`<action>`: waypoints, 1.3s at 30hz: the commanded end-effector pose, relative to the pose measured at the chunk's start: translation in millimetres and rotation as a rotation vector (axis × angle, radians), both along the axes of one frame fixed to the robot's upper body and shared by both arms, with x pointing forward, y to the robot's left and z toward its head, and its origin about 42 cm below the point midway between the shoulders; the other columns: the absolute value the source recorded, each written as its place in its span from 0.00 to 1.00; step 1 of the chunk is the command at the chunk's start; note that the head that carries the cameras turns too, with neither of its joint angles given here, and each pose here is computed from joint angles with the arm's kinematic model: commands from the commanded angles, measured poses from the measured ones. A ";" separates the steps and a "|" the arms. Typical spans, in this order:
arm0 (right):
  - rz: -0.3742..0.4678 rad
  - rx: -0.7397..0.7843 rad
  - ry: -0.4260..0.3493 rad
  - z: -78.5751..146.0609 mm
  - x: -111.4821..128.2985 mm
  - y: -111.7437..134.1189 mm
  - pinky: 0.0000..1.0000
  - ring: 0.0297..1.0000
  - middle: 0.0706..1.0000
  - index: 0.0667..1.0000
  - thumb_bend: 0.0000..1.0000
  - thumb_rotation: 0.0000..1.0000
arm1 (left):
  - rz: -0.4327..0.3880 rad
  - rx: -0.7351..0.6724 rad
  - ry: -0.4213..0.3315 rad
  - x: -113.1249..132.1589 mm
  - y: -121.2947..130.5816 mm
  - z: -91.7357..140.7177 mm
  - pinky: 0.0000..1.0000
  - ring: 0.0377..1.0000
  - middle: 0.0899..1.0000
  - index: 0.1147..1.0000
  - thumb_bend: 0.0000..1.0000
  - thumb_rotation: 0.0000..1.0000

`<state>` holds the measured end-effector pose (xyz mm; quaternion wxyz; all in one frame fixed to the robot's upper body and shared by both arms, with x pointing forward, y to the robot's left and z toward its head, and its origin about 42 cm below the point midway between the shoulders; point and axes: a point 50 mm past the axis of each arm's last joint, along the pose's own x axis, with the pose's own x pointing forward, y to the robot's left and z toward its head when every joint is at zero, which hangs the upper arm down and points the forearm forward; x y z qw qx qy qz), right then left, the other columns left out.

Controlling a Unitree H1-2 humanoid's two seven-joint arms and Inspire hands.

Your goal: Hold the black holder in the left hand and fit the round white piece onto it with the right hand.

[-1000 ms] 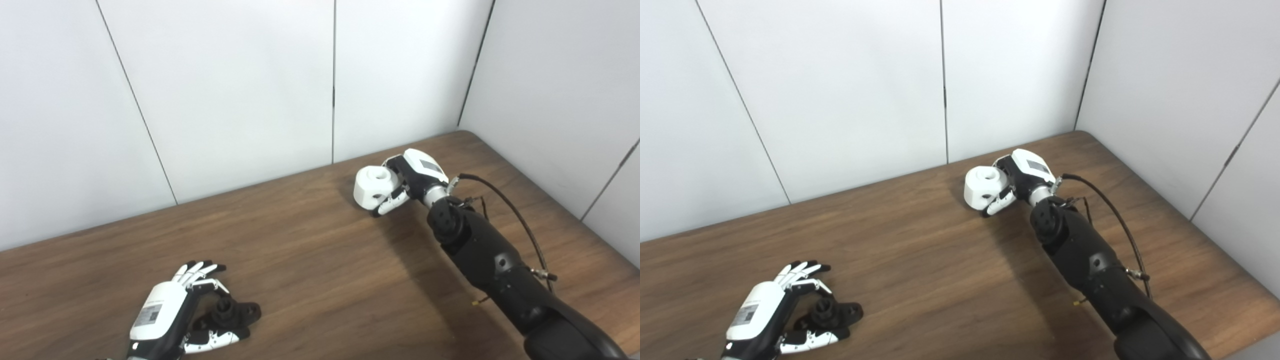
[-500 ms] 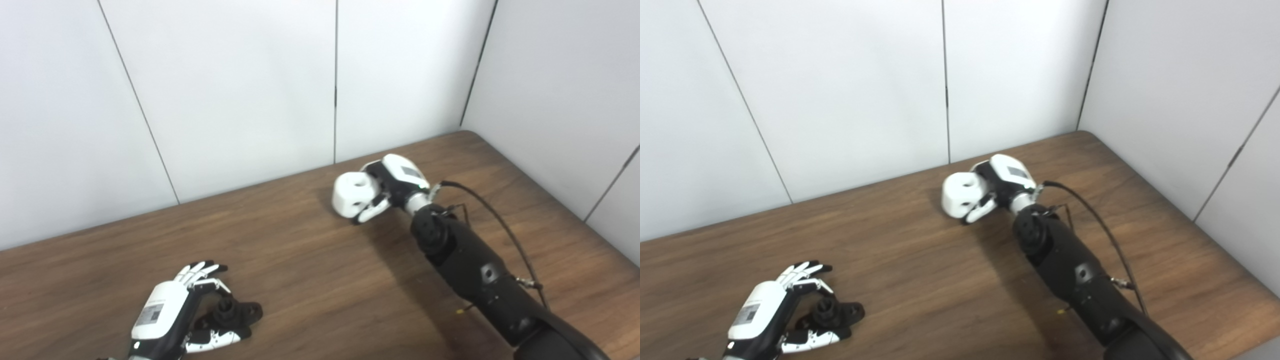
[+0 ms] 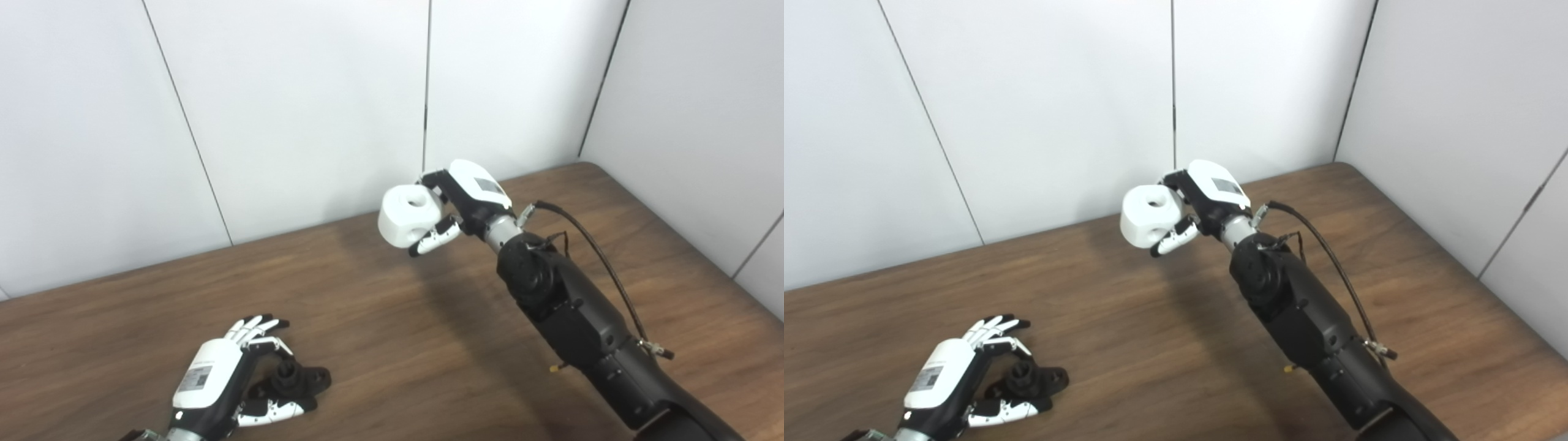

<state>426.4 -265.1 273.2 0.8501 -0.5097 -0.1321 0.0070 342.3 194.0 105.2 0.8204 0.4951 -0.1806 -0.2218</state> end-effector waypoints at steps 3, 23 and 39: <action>0.072 -0.042 -0.149 53.1 -2.5 9.2 0.59 0.74 0.70 0.45 0.52 0.13 | 0.075 0.144 0.246 -45.0 25.4 -73.0 0.97 0.93 0.85 0.42 0.52 0.05; 0.356 -0.094 -0.145 53.6 -31.6 64.9 0.61 0.75 0.70 0.44 0.52 0.14 | 0.079 0.141 0.241 -39.6 1.8 -72.9 0.99 0.95 0.86 0.42 0.52 0.05; 0.493 -0.153 -0.087 29.7 -31.1 100.7 0.62 0.76 0.71 0.44 0.52 0.14 | 0.073 0.117 0.236 -37.3 -13.4 -73.4 1.00 0.96 0.87 0.42 0.52 0.05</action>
